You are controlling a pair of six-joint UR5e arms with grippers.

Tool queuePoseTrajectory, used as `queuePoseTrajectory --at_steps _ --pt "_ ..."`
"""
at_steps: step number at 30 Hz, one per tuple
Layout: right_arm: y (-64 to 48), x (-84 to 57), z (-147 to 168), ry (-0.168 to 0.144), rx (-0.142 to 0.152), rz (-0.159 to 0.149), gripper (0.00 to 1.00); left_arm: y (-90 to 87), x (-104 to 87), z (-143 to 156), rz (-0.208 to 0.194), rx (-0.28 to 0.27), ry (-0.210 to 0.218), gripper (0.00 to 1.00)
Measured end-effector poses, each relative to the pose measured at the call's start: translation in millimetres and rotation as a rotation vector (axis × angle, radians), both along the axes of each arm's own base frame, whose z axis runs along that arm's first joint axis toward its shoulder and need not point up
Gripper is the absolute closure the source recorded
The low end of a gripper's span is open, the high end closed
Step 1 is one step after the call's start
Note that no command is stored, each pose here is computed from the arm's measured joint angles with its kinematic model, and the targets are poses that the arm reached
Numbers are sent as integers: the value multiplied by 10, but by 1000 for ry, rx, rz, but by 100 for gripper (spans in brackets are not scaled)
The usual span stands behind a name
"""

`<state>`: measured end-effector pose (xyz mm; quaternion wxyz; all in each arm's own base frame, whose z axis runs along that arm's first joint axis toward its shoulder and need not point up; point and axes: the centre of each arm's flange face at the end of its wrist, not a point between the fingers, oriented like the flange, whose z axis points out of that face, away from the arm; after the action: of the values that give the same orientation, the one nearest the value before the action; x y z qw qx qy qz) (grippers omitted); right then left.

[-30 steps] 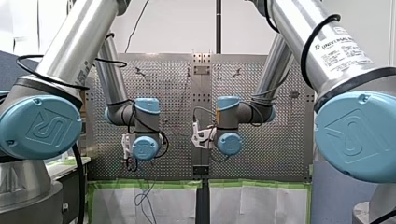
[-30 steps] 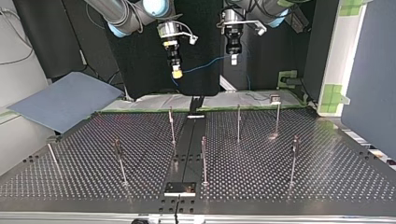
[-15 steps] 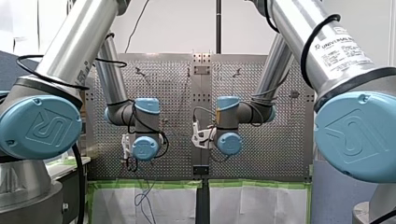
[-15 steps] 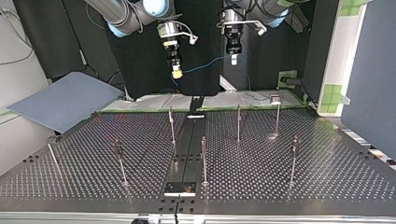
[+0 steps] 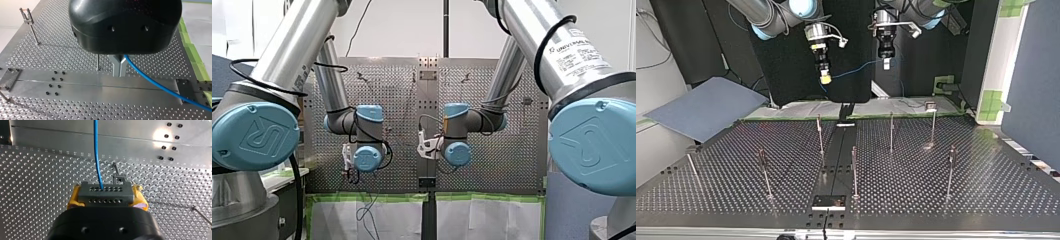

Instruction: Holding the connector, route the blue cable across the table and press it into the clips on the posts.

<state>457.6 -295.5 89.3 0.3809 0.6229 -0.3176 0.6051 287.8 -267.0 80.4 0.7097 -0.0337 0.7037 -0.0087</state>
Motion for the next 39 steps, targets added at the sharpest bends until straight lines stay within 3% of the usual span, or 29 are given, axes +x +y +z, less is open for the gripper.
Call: queuePoseTrajectory --at_steps 31,35,39 --pt "3 3 -2 1 0 0 100 -1 0 0 -1 -1 0 100" --pt "66 20 -101 25 21 8 100 -1 0 0 -1 -1 0 100" --pt "129 -11 -301 72 65 12 100 -1 0 0 -2 -1 0 100"
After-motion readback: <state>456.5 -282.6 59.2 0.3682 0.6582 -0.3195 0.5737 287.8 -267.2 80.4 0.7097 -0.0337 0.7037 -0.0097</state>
